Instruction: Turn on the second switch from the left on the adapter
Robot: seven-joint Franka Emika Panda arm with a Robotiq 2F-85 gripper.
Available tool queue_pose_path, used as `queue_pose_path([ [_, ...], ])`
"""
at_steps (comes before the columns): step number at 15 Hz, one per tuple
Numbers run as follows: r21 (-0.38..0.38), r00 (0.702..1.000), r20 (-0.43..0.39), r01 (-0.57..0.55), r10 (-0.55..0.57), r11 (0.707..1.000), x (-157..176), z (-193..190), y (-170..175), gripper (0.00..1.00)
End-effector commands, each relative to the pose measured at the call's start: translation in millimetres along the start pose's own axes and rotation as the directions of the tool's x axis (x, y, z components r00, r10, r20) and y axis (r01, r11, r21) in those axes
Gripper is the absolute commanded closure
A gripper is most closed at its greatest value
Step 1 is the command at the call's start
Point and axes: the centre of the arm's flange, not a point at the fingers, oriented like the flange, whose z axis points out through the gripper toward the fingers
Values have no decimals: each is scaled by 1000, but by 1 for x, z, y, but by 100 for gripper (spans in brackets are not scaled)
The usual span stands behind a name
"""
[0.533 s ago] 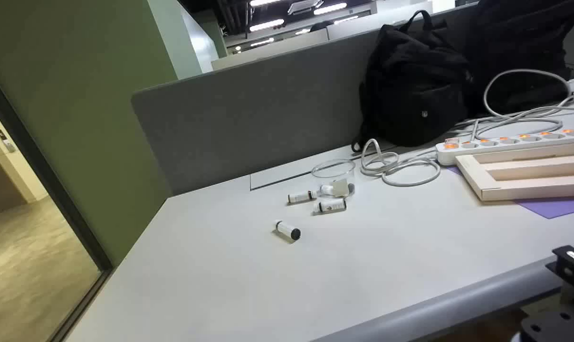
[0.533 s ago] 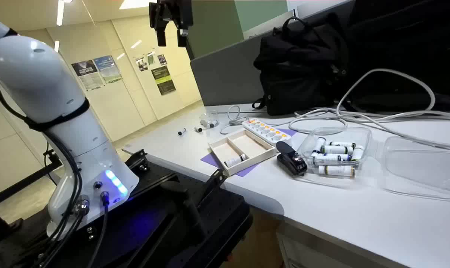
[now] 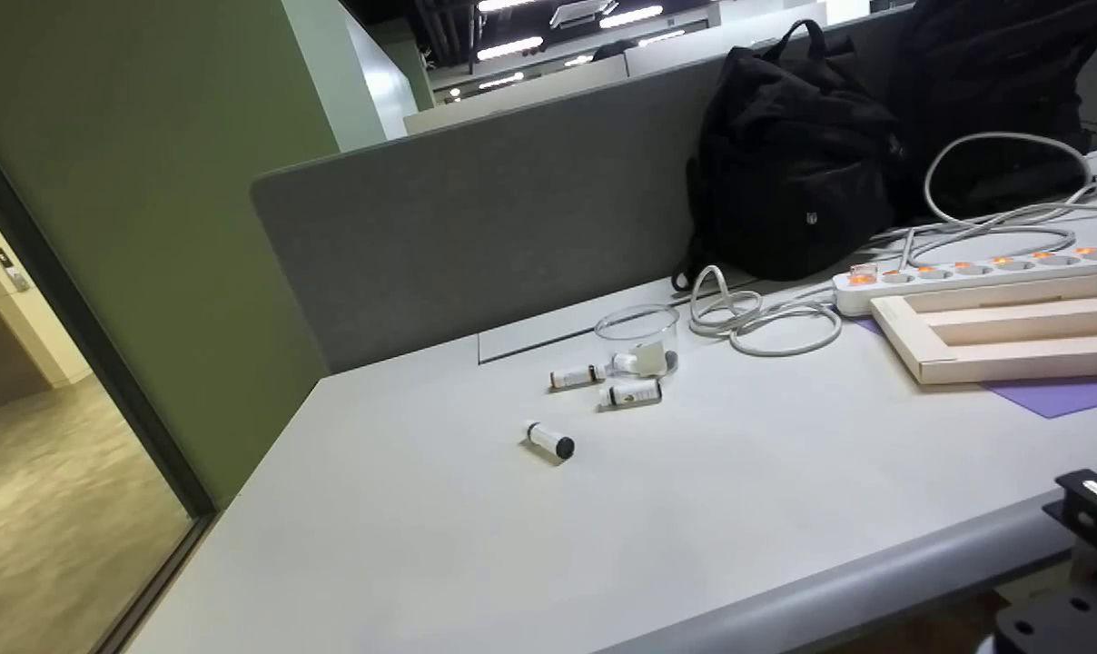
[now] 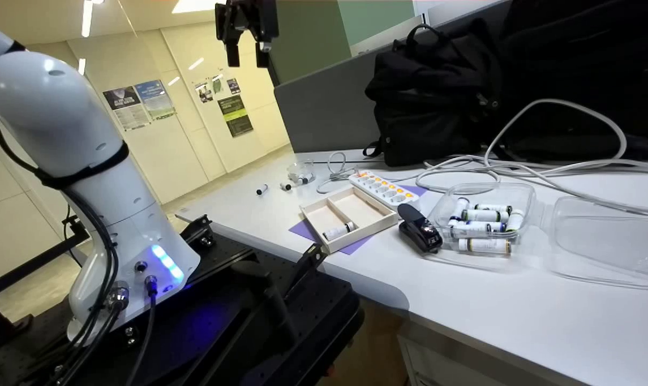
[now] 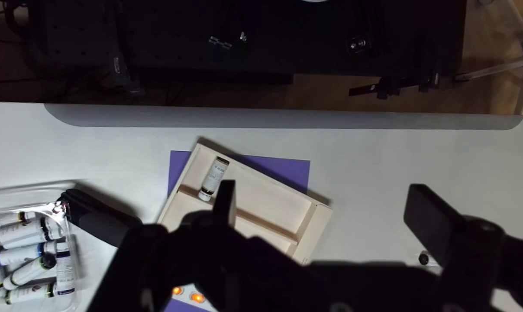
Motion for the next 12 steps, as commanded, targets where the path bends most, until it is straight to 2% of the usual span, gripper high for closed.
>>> queue_pose_path([
  [1,0,1000,0,0,0,1000,0,0,0,0],
  [3,-19,997,-73,-27,25,999,25,-9,4,0],
  [4,-43,990,-139,-34,28,999,41,-13,6,0],
  [6,-98,959,-284,-53,23,994,82,-22,13,0],
  [9,-165,880,-475,-121,29,979,147,-30,22,0],
  [11,-195,841,-541,-152,23,969,188,-29,29,0],
  [12,-202,840,-539,-191,54,961,208,-23,34,0],
])
